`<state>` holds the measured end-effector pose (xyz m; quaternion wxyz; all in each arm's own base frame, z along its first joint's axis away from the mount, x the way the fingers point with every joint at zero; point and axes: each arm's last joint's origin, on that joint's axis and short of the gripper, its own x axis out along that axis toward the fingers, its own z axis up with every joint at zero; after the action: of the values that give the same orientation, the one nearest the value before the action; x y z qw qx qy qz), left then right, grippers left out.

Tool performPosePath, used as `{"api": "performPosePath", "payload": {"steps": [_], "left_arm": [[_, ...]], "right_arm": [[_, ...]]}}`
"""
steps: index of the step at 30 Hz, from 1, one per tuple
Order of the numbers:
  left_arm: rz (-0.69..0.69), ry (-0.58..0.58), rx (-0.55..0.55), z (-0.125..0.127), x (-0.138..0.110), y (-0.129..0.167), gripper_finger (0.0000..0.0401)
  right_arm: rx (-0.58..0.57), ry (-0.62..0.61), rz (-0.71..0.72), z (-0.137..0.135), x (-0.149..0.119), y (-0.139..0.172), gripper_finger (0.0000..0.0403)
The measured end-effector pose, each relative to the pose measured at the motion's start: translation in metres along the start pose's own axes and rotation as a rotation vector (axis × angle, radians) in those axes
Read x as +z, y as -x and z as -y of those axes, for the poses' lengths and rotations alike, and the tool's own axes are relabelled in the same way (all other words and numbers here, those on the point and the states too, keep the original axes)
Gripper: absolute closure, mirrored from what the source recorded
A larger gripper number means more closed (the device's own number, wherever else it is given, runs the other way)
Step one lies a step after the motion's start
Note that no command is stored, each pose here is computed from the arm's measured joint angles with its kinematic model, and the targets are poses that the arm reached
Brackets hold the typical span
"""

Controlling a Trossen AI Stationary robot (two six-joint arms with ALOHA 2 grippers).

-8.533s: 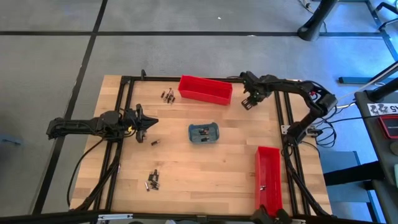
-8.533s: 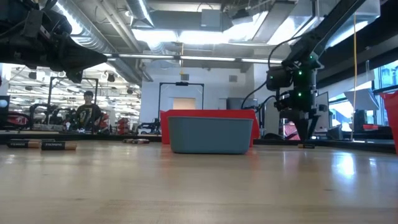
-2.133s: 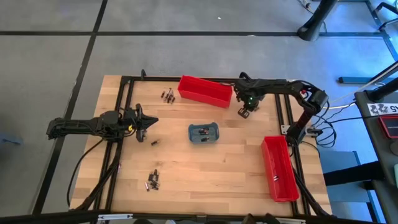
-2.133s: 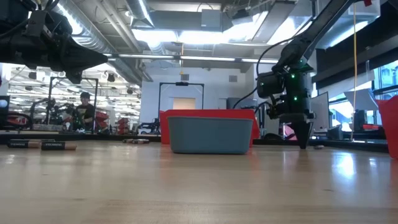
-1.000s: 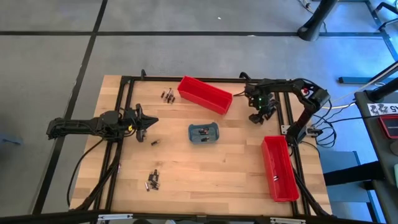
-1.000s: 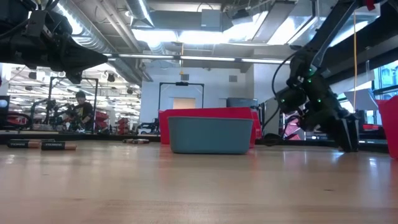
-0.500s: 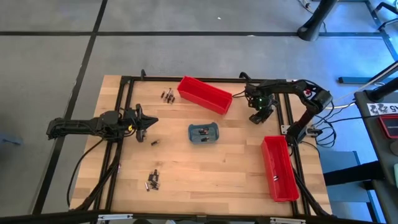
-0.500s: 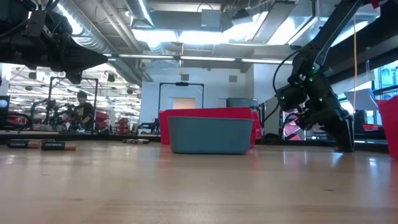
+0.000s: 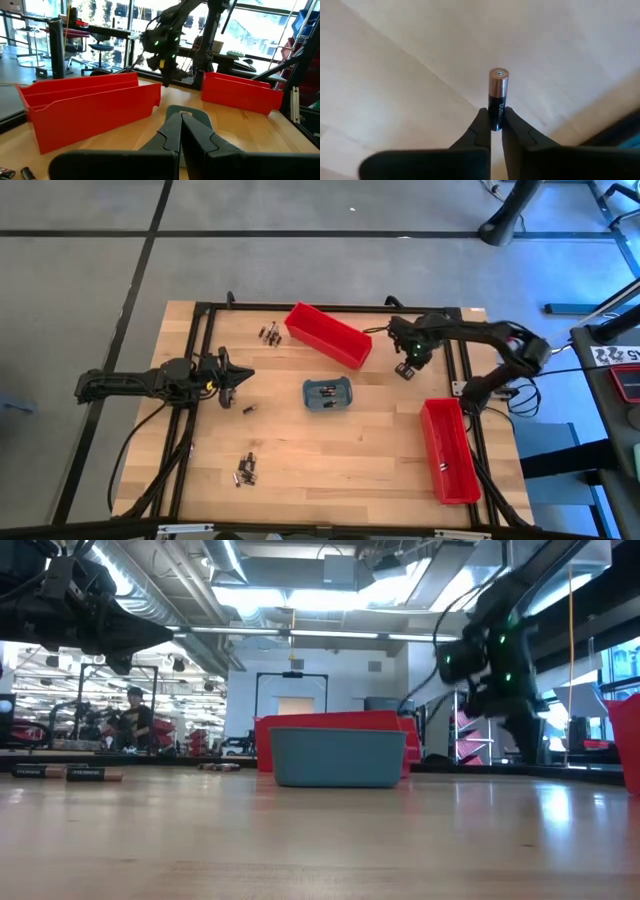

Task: Sort batteries
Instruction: Put the black battery into the blue bin

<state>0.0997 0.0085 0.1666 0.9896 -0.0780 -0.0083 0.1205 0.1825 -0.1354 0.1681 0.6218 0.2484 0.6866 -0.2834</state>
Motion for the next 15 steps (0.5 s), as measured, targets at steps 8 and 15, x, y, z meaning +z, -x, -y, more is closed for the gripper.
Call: {"api": "performPosePath", "payload": {"steps": [8, 15], "left_arm": [[0.0, 0.002, 0.0, 0.0, 0.0, 0.0, 0.04], [0.035, -0.003, 0.042, -0.001, 0.003, 0.0, 0.04]], "right_arm": [[-0.134, -0.085, 0.385, -0.035, -0.014, 0.058, 0.0383], [0.037, 0.29, 0.829, -0.106, -0.001, 0.084, 0.0387]]}}
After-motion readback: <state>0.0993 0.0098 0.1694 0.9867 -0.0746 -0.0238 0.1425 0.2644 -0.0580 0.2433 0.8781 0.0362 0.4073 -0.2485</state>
